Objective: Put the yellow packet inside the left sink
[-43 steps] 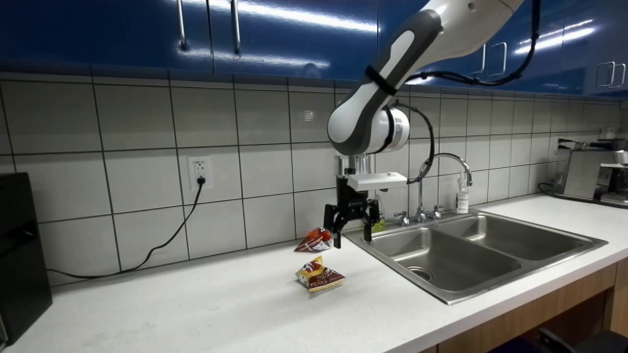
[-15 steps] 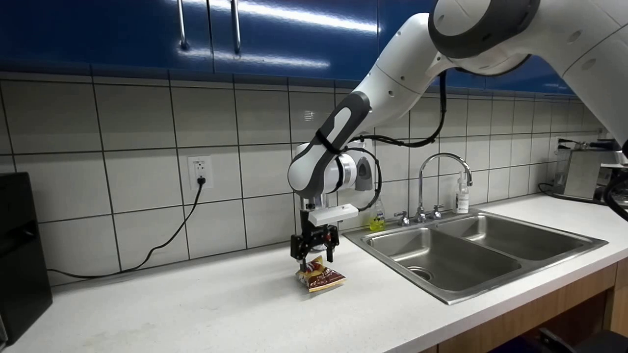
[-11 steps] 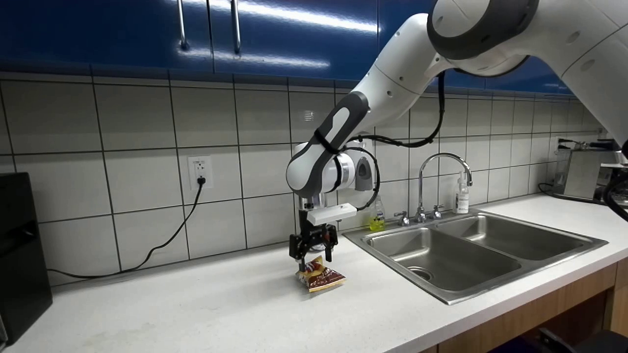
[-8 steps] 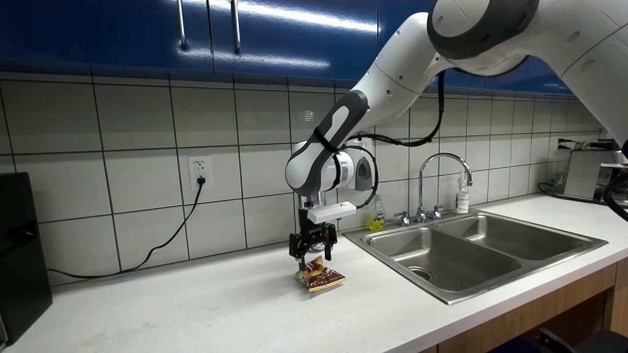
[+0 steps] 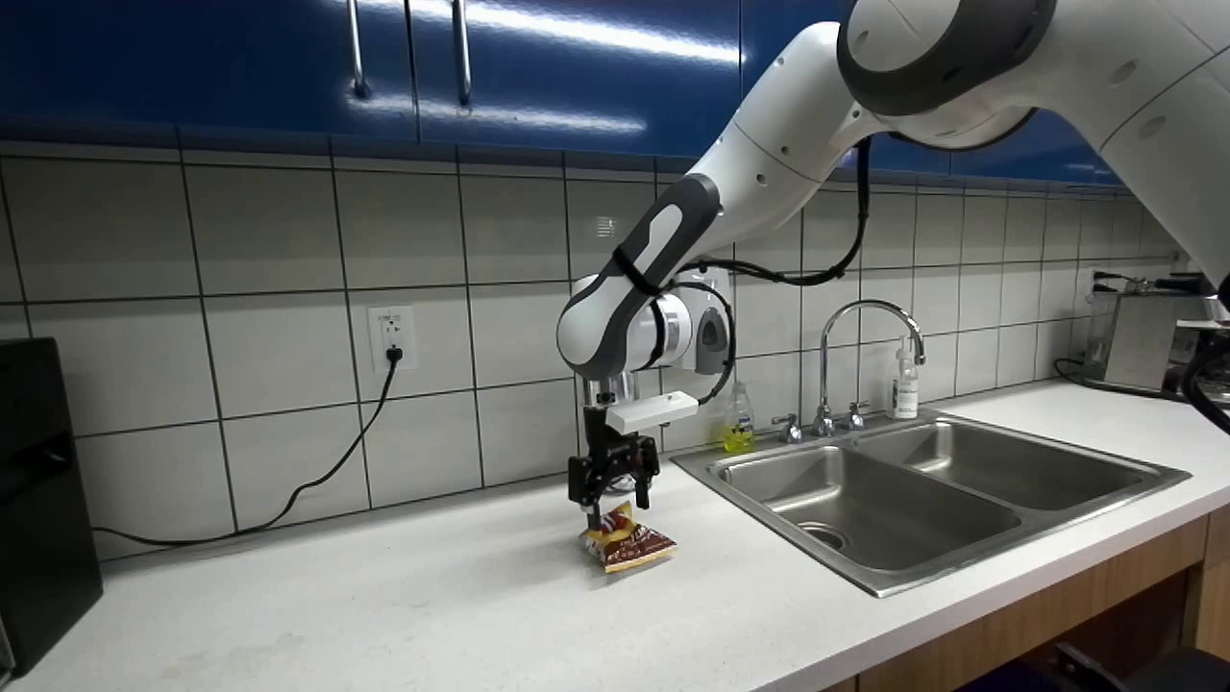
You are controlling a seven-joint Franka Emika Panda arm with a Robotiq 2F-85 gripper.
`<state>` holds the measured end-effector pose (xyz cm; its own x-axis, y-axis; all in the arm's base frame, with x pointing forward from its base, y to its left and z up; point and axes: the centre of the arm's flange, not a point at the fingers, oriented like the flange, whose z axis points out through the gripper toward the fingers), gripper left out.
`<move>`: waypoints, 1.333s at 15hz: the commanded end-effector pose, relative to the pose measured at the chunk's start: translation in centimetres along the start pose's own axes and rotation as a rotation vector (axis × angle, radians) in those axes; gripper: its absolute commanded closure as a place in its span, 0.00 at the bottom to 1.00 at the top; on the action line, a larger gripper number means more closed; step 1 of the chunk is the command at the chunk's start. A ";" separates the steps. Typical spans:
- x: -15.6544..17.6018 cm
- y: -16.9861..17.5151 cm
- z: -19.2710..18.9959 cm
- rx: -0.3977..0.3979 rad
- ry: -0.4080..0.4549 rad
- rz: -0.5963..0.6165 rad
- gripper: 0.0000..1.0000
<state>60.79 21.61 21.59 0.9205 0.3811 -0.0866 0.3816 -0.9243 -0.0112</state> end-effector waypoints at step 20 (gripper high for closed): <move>-0.6 0.5 0.0 -0.004 -0.014 0.001 1.00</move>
<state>60.60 21.48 21.08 0.9195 0.3812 -0.0962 0.3819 -0.9241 -0.0118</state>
